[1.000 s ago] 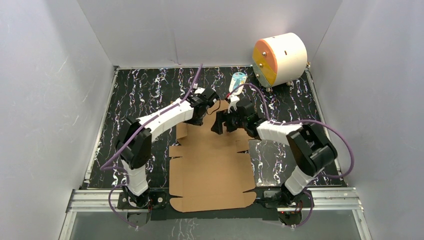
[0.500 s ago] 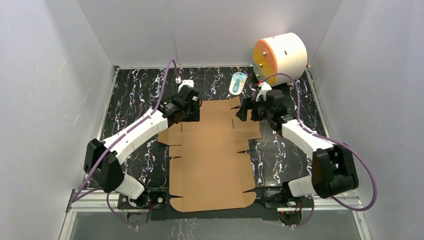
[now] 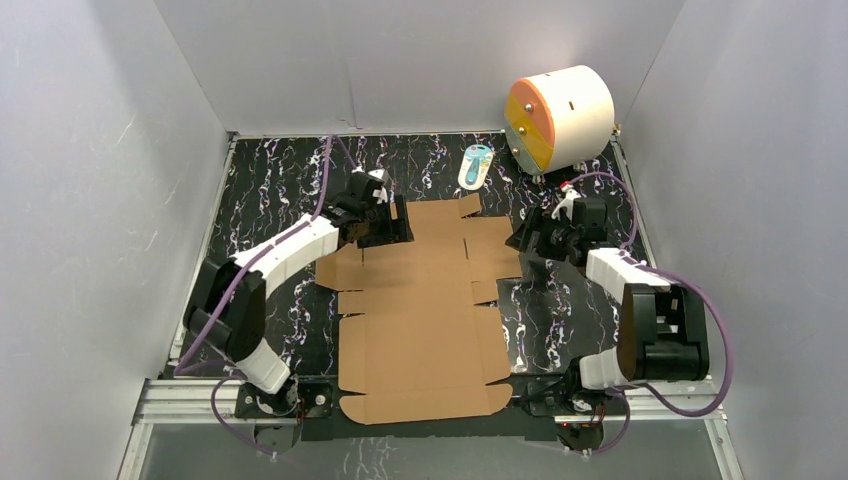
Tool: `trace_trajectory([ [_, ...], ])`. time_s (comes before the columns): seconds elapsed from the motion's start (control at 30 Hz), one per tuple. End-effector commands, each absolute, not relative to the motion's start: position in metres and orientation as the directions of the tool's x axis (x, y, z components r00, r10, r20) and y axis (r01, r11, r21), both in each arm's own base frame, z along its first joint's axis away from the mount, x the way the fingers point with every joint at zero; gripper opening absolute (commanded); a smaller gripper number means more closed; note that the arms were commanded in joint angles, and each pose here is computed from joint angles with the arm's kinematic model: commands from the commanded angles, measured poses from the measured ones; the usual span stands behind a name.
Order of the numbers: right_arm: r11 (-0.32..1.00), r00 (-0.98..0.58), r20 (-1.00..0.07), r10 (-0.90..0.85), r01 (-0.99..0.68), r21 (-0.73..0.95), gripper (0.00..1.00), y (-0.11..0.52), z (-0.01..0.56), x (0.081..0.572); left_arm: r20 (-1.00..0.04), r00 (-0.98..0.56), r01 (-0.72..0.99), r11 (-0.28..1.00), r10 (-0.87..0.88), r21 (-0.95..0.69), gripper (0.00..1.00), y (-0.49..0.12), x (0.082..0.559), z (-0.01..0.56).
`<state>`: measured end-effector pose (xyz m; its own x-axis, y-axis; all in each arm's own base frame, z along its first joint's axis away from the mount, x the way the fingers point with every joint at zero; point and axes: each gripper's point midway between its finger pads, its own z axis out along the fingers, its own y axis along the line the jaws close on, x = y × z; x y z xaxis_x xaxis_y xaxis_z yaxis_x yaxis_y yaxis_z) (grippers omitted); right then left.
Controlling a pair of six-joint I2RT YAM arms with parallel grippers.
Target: Fold the paper box
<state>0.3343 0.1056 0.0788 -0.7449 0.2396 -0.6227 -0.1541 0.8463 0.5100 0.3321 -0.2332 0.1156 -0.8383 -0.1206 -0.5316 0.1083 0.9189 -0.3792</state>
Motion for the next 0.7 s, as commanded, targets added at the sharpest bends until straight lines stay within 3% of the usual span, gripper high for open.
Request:
trace_trajectory([
  [0.0,0.805,-0.744,-0.605,0.284,-0.158,0.572,0.92,0.106,0.076,0.341,-0.480,-0.870,0.132,0.883,-0.115,-0.450,0.75,-0.250,0.333,0.100],
  [0.4,0.762,-0.804,-0.519,0.290,-0.134,0.634,0.84,0.116,0.044,0.336,-0.391,-0.917,0.100,0.900,-0.082,-0.424,0.75,-0.246,0.322,0.053],
  [0.67,0.700,-0.816,-0.502,0.287,-0.178,0.691,0.73,0.129,0.055,0.335,-0.362,-0.927,0.071,0.902,-0.097,-0.425,0.75,-0.241,0.310,0.035],
])
